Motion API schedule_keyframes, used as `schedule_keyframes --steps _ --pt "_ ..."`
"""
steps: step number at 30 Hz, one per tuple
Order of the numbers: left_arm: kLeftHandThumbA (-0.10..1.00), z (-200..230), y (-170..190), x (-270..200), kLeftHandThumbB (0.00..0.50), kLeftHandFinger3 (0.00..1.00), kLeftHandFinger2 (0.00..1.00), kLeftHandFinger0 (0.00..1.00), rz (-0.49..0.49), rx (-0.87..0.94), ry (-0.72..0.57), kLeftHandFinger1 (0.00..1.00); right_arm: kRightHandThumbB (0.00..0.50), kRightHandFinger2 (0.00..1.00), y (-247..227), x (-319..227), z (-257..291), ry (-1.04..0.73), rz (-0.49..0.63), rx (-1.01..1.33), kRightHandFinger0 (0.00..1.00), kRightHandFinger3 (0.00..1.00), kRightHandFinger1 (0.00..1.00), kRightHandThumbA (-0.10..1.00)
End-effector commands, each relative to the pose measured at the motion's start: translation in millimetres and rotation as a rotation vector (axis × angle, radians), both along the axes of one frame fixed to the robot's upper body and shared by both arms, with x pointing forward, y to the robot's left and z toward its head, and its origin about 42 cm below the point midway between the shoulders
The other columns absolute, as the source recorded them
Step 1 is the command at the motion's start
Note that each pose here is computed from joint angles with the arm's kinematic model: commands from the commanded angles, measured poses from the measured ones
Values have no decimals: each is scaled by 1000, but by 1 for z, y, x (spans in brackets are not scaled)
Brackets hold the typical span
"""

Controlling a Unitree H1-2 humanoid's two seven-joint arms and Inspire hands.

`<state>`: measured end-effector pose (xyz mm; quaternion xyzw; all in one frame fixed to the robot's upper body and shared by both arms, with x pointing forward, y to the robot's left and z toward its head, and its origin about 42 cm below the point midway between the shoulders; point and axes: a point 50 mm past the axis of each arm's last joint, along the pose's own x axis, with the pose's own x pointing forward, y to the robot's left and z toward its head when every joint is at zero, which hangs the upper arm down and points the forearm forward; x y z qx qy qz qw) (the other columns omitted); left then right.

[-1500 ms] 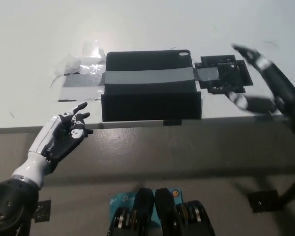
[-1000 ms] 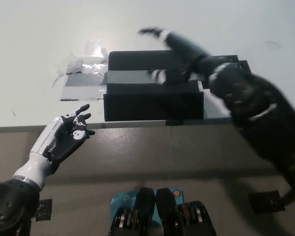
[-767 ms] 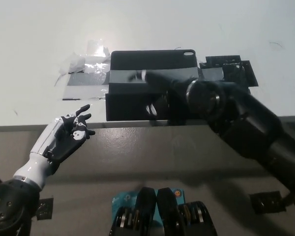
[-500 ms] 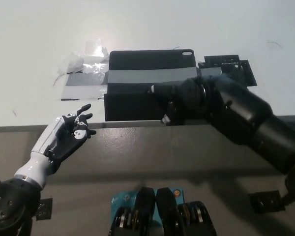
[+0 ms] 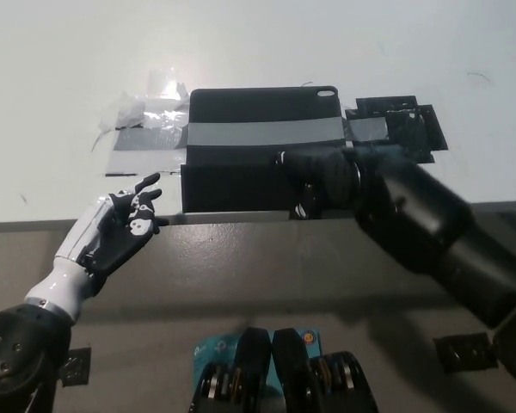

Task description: The robot uses its right hand to pull the cover of a folded tablet cover kept in the middle of the desk

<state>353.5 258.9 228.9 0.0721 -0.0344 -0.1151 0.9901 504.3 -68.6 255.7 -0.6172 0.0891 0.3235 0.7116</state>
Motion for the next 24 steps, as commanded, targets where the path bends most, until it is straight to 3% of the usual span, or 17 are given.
schedule_keyframes --steps 1,12,24 --pt "1000 16 5 2 199 1000 1000 745 -14 23 -56 967 500 1000 14 -17 9 -68 41 28 1000 1000 1000 559" --pt "1000 17 4 6 214 1000 1000 725 -5 12 -49 943 500 1000 -9 -71 -11 -39 75 161 1000 1000 1000 535" --pt "1000 17 6 7 199 1000 1000 719 2 19 -50 944 500 1000 -63 -117 -23 -27 34 224 1000 1000 1000 633"
